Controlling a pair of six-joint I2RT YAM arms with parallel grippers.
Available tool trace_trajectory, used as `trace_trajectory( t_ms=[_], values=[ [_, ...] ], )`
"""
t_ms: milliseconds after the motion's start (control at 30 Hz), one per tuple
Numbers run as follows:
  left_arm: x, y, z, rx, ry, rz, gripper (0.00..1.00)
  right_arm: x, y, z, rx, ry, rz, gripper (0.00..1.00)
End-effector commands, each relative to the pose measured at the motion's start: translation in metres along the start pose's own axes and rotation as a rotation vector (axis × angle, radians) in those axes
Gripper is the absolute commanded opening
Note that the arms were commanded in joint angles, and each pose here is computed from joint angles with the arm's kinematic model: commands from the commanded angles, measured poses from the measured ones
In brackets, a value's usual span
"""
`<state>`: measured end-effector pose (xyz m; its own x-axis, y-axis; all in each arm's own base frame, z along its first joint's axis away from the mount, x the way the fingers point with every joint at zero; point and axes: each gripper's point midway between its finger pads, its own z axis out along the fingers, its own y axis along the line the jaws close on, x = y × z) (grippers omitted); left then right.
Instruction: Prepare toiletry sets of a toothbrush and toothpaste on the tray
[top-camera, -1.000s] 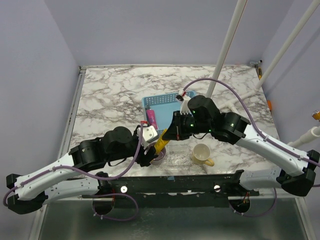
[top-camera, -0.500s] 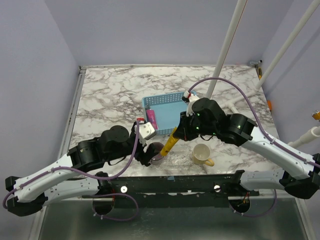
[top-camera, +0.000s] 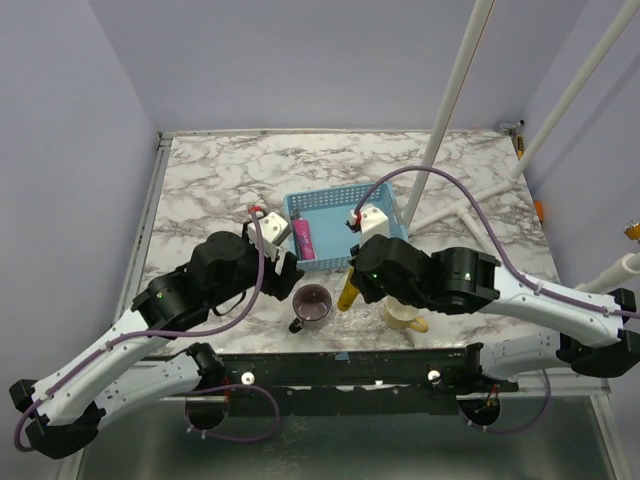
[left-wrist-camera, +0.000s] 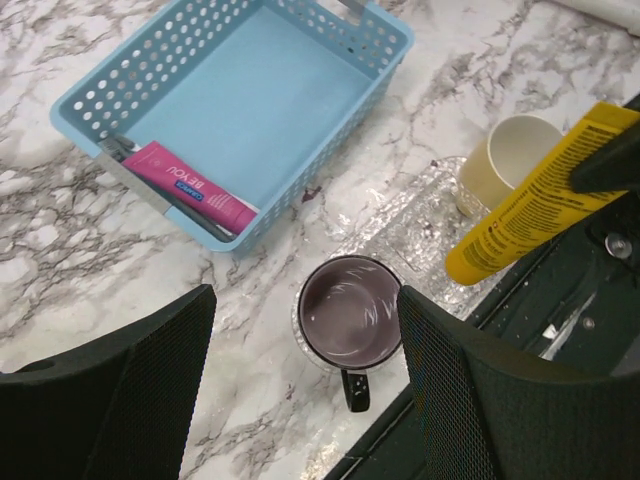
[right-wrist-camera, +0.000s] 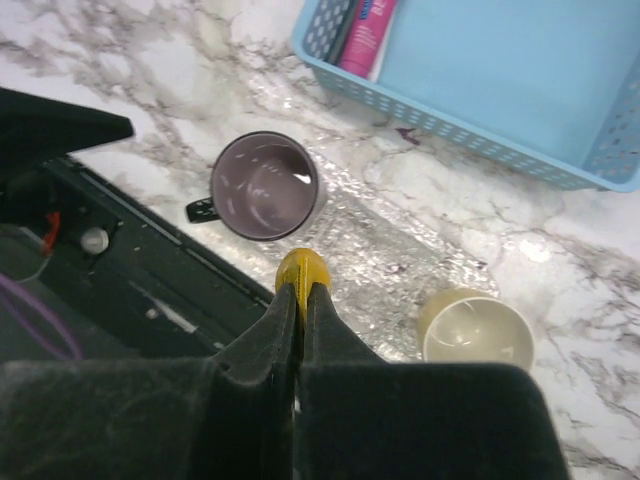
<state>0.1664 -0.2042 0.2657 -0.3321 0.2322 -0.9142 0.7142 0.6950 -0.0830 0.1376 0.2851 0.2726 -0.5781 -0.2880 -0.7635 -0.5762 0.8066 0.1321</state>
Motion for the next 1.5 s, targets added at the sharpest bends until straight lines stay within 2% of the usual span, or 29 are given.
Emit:
trace_trajectory(
  t_ms=[0,133,1000,1467],
  values=[
    [-0.011,0.024,-0.002,-0.114,-0.052,-0.064,0.73,-0.006,-0.022,0.0,0.184,-0.071,-0.043,0.0],
    [-0.012,0.036,-0.002,-0.163,-0.058,-0.091,0.73,-0.002,-0.028,0.008,0.25,-0.091,-0.066,0.0],
    [-0.007,0.047,0.001,-0.207,-0.035,-0.11,0.73,0.019,-0.015,0.055,0.254,-0.106,-0.065,0.01],
    [-0.006,0.047,0.002,-0.205,-0.029,-0.11,0.73,0.021,-0.012,0.056,0.234,-0.096,-0.059,0.01]
  ],
)
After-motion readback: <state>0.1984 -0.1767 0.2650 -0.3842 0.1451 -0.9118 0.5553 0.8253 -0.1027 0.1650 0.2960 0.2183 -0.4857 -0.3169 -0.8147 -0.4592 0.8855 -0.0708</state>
